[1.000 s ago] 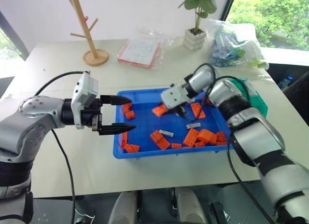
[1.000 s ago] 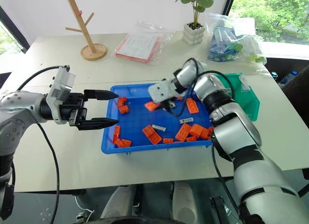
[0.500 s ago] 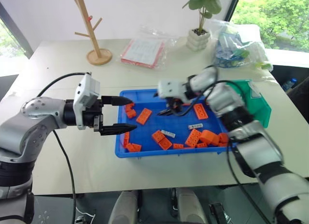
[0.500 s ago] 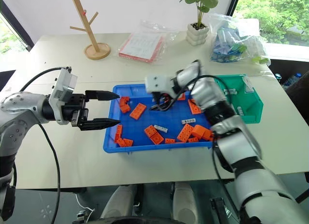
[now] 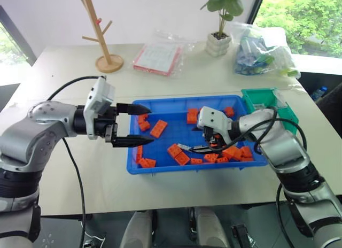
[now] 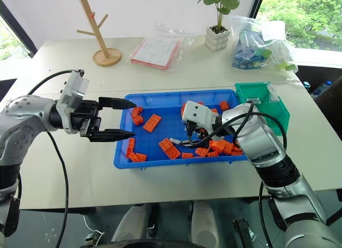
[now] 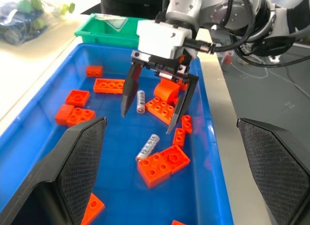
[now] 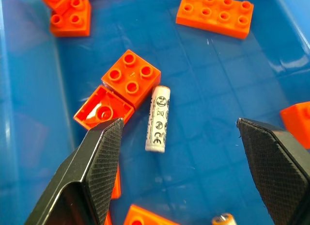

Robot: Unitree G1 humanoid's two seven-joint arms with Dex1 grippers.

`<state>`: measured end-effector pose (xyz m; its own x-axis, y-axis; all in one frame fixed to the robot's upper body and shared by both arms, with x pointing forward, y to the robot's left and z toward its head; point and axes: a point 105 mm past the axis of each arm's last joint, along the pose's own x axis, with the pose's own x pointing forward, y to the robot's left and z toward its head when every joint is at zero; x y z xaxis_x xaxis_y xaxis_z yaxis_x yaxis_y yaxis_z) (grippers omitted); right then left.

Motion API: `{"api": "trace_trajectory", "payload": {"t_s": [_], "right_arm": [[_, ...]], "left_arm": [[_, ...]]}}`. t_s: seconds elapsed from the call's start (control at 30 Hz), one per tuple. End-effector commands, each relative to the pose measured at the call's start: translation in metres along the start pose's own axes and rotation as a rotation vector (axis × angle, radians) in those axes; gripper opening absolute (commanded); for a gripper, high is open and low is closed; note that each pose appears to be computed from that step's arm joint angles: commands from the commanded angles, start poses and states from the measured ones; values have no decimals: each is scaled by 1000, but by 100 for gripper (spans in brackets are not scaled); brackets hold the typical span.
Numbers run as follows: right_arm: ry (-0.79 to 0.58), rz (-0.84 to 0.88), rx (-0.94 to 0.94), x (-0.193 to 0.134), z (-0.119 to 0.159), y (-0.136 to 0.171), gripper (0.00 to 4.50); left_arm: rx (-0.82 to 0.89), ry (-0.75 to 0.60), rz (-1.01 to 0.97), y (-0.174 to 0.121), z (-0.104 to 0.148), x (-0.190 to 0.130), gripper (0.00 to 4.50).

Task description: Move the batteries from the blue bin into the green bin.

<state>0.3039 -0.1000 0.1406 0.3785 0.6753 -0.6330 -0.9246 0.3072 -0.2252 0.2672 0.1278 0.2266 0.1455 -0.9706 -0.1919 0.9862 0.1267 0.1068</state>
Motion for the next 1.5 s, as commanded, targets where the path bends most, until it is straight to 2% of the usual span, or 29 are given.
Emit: {"api": "trace_trajectory", "payload": {"t_s": [0.03, 0.23, 0.53, 0.63, 0.83, 0.93, 1.07, 1.2, 1.33, 1.5], "right_arm": [[-29, -61, -1, 1, 3, -4, 385], [-8, -108, 9, 7, -15, -6, 385], [-22, -90, 20, 18, -17, -1, 385], [-15, -93, 20, 22, -21, -2, 296], [-38, -94, 45, 26, -17, -3, 2], [-55, -117, 54, 19, -11, -8, 2], [-87, -214, 62, -12, 0, -28, 2], [-121, -447, 125, -76, 5, -69, 2], [-88, -698, 200, -146, -15, -97, 2], [16, -846, 296, -188, -55, -98, 2]], "left_arm": [[39, -4, -19, 0, 8, 2, 450], [42, -5, -27, 0, 9, 3, 450], [48, -4, -14, 1, 10, 2, 450], [49, -5, -11, 1, 10, 2, 450], [54, -8, -3, 2, 10, 2, 450], [56, -10, 0, 3, 10, 2, 450], [58, -11, -2, 4, 9, 3, 450], [61, -16, -5, 5, 8, 4, 450], [61, -20, -12, 6, 6, 5, 450], [62, -29, -31, 8, 5, 9, 450]]}}
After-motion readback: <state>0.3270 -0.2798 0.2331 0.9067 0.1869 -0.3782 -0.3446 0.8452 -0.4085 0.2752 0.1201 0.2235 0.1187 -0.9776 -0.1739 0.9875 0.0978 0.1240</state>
